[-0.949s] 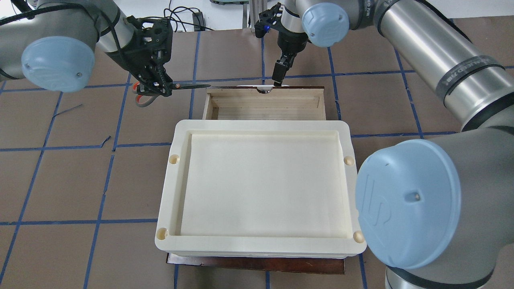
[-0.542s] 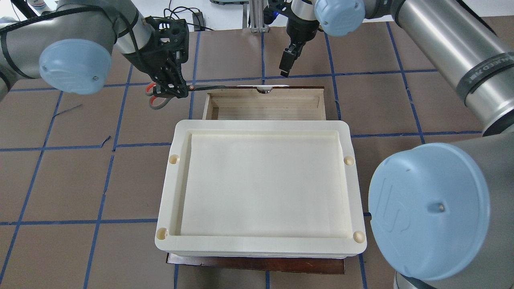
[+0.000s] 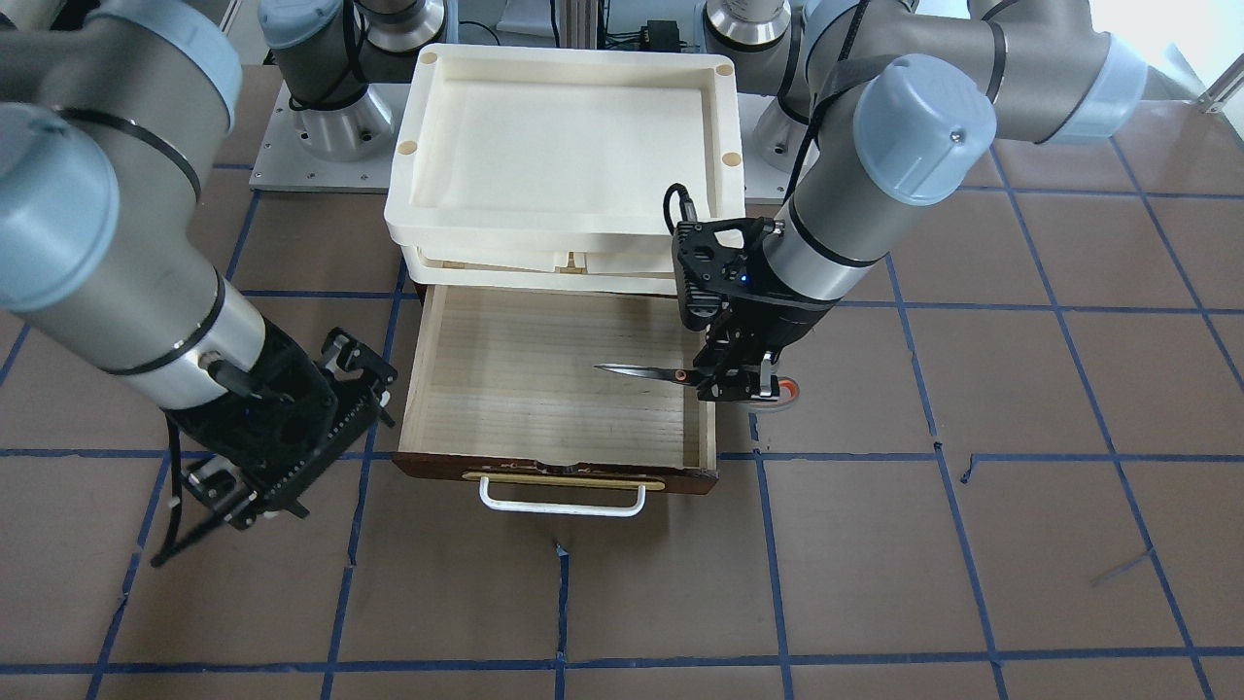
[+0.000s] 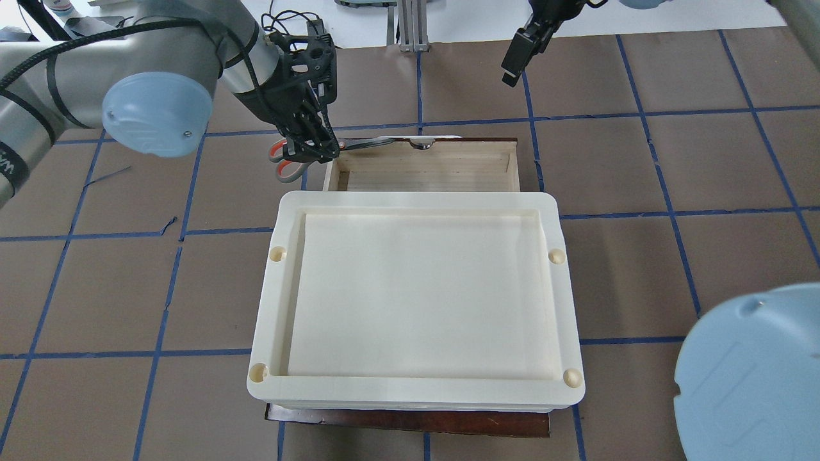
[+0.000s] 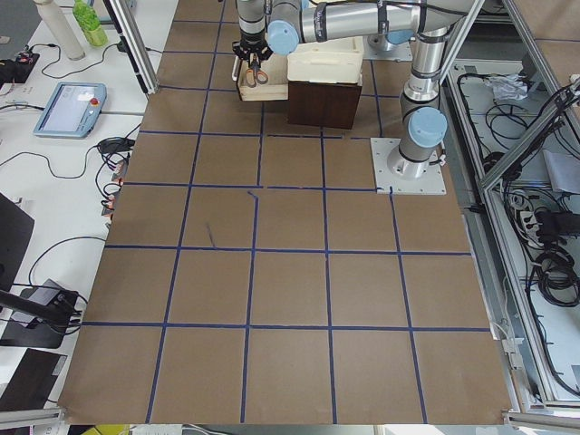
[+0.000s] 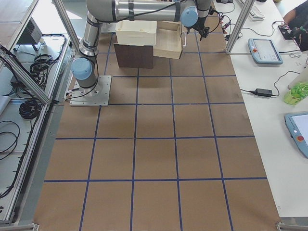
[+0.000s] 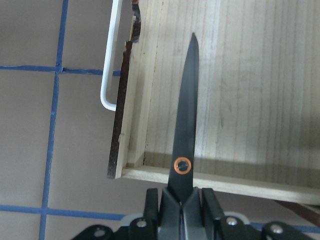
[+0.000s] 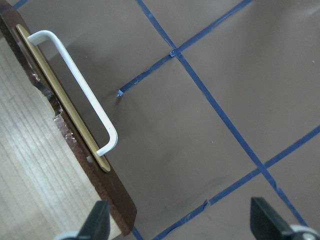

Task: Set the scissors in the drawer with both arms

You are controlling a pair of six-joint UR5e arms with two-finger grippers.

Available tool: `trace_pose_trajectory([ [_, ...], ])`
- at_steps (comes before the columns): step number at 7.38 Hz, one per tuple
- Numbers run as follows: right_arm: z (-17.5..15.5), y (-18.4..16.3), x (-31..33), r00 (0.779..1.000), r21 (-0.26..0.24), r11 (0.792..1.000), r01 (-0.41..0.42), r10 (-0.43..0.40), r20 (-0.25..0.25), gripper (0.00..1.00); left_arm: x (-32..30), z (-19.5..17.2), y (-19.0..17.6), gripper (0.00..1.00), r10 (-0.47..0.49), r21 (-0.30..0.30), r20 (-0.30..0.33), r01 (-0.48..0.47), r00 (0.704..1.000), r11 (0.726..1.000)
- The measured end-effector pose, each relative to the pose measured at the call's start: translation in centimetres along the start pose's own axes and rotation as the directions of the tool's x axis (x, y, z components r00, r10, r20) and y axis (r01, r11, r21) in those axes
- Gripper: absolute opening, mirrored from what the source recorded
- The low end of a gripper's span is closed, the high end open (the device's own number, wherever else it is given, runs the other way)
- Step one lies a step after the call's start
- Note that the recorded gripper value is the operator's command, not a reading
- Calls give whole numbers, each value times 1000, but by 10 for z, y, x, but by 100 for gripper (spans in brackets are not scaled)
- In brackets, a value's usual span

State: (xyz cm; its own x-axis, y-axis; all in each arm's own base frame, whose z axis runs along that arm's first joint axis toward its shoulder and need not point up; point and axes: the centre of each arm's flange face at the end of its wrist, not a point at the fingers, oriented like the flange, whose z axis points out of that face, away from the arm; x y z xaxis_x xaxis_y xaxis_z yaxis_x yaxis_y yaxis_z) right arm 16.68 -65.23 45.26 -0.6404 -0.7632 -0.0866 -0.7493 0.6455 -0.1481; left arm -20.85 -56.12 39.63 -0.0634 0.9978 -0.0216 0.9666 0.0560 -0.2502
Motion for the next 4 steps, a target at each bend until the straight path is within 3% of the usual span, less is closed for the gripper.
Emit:
trace_pose_trajectory([
  [2, -32, 55, -31, 983, -12, 983, -184, 184, -7, 100, 3, 23, -34, 20, -9, 0, -7, 9, 1000, 1000],
  [3, -45, 76, -44, 961, -16, 961, -275, 274, -32, 100, 4, 33, -47, 20, -15, -3, -17, 15, 1000, 1000],
  [4, -55, 89, -52, 926, -23, 927, -374, 372, -60, 100, 6, 42, -56, 21, -14, -6, -29, 13, 999, 1000],
])
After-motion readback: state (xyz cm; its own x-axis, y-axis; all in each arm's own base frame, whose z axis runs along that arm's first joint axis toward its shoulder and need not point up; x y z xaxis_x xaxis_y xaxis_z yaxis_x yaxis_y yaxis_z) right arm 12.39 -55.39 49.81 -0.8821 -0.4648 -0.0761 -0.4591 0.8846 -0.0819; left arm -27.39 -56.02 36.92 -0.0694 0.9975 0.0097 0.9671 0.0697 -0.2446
